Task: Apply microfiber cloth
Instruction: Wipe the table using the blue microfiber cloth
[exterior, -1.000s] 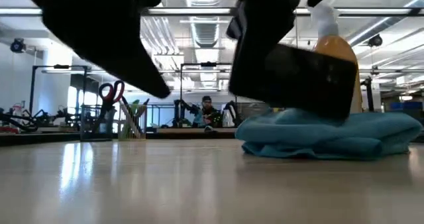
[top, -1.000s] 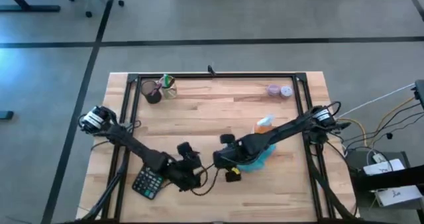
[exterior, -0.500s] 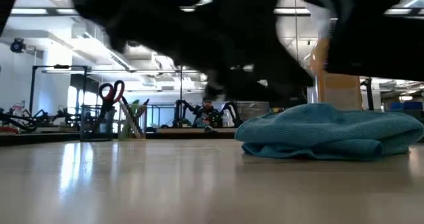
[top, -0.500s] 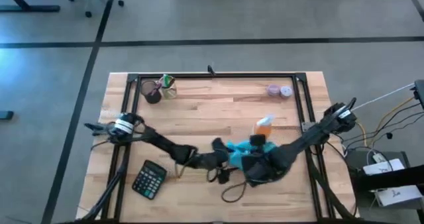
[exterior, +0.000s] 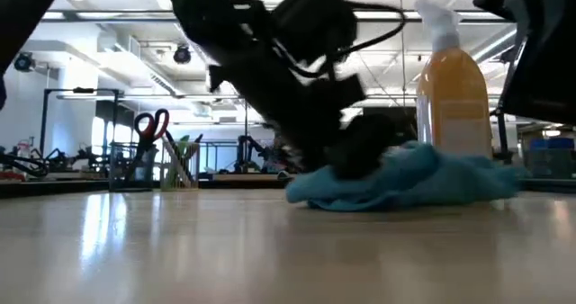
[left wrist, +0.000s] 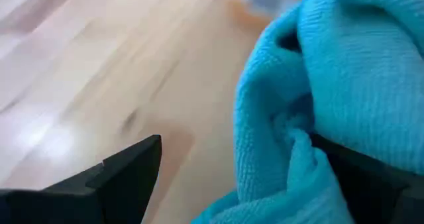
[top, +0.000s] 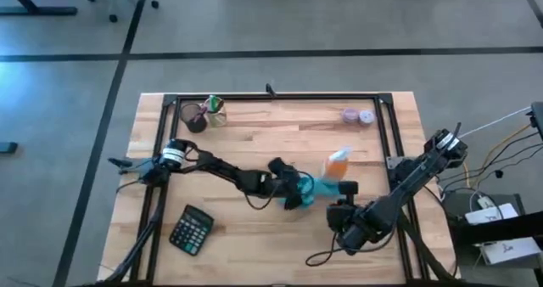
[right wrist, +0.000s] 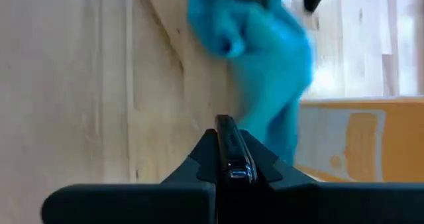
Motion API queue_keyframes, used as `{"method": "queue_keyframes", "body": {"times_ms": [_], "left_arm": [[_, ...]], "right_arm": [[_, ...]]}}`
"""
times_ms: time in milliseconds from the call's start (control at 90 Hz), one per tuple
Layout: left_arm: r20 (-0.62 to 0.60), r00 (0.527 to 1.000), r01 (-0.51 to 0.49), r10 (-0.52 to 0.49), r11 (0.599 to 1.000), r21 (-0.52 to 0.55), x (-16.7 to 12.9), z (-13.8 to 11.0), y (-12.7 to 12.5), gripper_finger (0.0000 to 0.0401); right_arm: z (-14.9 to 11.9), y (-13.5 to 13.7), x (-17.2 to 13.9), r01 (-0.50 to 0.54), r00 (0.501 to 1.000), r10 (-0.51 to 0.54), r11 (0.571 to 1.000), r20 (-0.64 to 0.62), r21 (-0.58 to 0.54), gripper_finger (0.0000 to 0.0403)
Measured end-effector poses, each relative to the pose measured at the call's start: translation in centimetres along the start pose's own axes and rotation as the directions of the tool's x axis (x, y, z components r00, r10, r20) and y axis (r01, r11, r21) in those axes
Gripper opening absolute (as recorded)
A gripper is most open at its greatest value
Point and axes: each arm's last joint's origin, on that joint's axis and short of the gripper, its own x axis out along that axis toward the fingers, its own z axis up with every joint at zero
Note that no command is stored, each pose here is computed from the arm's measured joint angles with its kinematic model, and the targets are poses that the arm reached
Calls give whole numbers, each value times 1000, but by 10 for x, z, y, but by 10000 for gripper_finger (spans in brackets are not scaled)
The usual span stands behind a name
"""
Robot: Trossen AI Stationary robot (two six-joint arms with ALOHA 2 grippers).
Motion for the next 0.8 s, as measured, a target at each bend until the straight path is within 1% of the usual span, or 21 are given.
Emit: {"method": "queue_keyframes", "body": {"times_ms": [78,144,222,300,333,378,411,456,511,556,600,667,744,800], "left_arm": [[-58,995,-83,83,997,4,-12,-12,16,349],[-95,987,-128,126,992,-16,-23,-24,29,349],[-124,984,-137,128,988,-67,-36,-40,40,349],[-134,986,-110,96,988,-107,-52,-57,44,349],[-128,989,-85,70,989,-122,-59,-65,42,349],[-99,995,-27,13,989,-142,-69,-72,38,349],[-78,996,35,-46,989,-143,-76,-79,32,349],[-37,988,143,-149,981,-130,-84,-87,22,349],[34,963,269,-267,958,-101,-94,-96,10,349],[91,932,359,-352,929,-84,-101,-102,-1,349],[152,900,424,-409,903,-76,-106,-104,-9,349],[203,882,448,-426,891,-78,-106,-108,-17,349],[183,898,419,-401,905,-70,-94,-111,-22,349],[189,901,408,-390,910,-68,-85,-107,-27,349]], "right_arm": [[1,2,2,-13,1000,13,1000,24,15,5],[2,2,2,-15,999,14,1000,30,19,5],[4,4,2,-19,999,18,999,51,30,5],[6,4,1,-20,998,18,999,63,35,5],[7,4,0,-26,997,23,999,73,37,5],[8,4,-1,-38,995,34,998,89,43,5],[10,3,-1,-41,995,37,998,94,42,5],[12,2,-1,-49,993,44,998,106,42,5],[14,1,-1,-57,992,51,997,120,51,5],[18,-1,-1,-62,990,54,996,131,58,5],[20,-2,-1,-66,989,57,996,138,57,5],[24,-4,-2,-68,987,60,996,148,51,5],[30,-5,-3,-85,982,73,995,177,58,5],[33,-6,-4,-90,980,76,994,185,68,5]]}}
